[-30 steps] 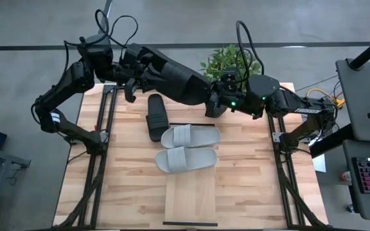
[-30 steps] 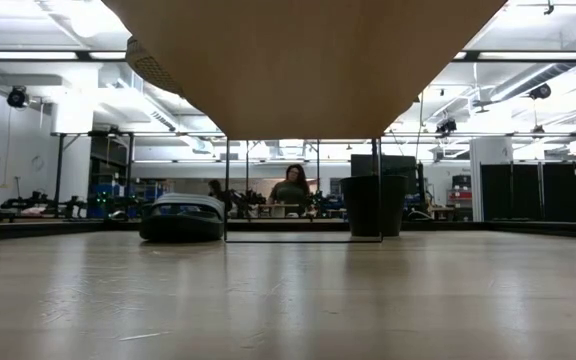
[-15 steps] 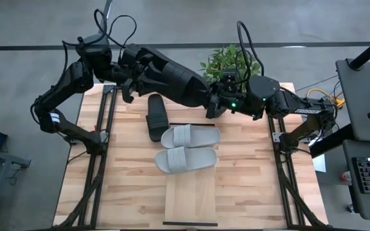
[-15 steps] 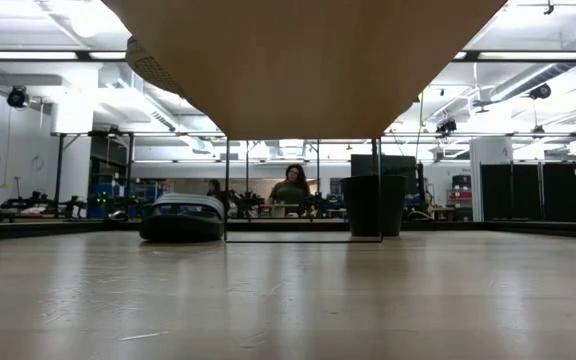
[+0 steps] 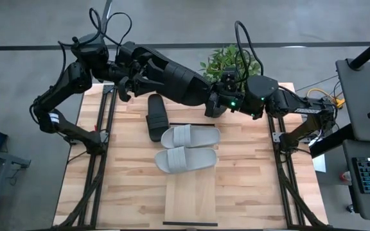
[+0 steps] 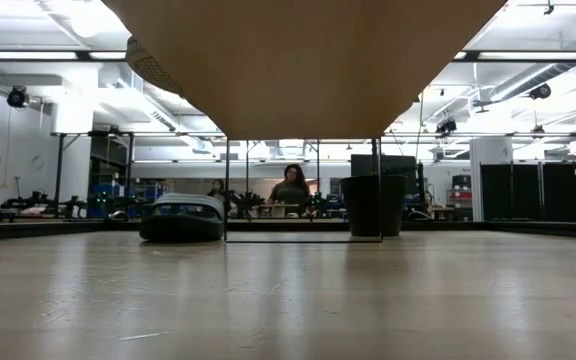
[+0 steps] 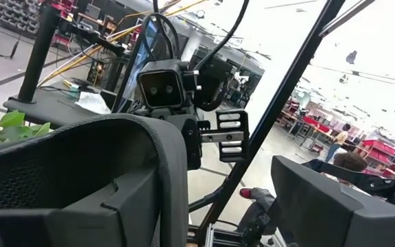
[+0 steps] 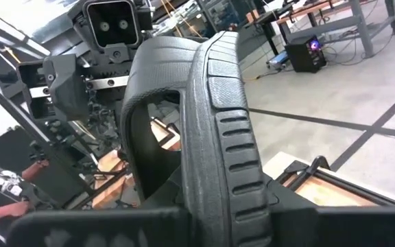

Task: Pick and place slides into the shelf
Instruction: Put the left black slipper on the shelf

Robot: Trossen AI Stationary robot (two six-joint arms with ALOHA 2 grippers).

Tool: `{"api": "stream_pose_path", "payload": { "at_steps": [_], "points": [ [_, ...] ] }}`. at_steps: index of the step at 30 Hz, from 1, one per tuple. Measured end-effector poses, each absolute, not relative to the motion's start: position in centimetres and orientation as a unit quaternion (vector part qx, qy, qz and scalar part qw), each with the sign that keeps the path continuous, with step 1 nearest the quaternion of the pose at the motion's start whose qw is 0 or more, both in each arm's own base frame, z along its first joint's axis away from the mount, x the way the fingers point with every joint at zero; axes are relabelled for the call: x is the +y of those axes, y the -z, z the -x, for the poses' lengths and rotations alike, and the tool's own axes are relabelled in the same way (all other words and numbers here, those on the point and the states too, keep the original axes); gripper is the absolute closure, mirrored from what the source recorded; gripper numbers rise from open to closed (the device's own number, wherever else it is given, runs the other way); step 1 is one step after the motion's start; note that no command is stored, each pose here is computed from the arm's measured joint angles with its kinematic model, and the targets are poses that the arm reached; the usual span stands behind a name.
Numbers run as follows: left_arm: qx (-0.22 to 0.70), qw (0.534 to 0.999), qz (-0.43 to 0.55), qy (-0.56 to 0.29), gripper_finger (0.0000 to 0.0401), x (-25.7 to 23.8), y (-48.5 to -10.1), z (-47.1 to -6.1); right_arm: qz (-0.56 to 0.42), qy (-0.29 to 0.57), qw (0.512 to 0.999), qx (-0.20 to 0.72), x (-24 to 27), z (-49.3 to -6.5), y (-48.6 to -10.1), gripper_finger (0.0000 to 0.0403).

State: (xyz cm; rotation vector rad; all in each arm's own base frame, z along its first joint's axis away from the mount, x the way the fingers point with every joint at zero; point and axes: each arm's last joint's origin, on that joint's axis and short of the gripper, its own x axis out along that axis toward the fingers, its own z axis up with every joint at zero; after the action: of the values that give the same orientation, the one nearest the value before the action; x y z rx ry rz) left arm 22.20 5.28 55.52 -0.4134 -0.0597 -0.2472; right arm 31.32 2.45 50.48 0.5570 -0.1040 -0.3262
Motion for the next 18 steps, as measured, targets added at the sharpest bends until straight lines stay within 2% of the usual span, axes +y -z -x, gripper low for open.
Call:
{"api": "stream_pose_path", "payload": {
  "at_steps": [4, 9, 18],
  "points": [
    [-0.028, 0.971, 0.204, 0.122, 0.0151, 5.2, -55.5, -22.0, -0.285, 0.160, 0.944, -0.045, 2.5, -31.3, -50.3, 0.0352],
    [-0.028, 0.973, 0.194, 0.120, 0.0151, 5.2, -55.6, -21.6, -0.288, 0.159, 0.944, -0.032, 2.7, -31.3, -50.1, 0.0353],
    [-0.074, 0.978, 0.152, 0.119, 0.0151, 4.5, -57.2, -18.6, -0.299, 0.149, 0.942, -0.019, 3.0, -31.3, -49.8, 0.0351]
  ]
}}
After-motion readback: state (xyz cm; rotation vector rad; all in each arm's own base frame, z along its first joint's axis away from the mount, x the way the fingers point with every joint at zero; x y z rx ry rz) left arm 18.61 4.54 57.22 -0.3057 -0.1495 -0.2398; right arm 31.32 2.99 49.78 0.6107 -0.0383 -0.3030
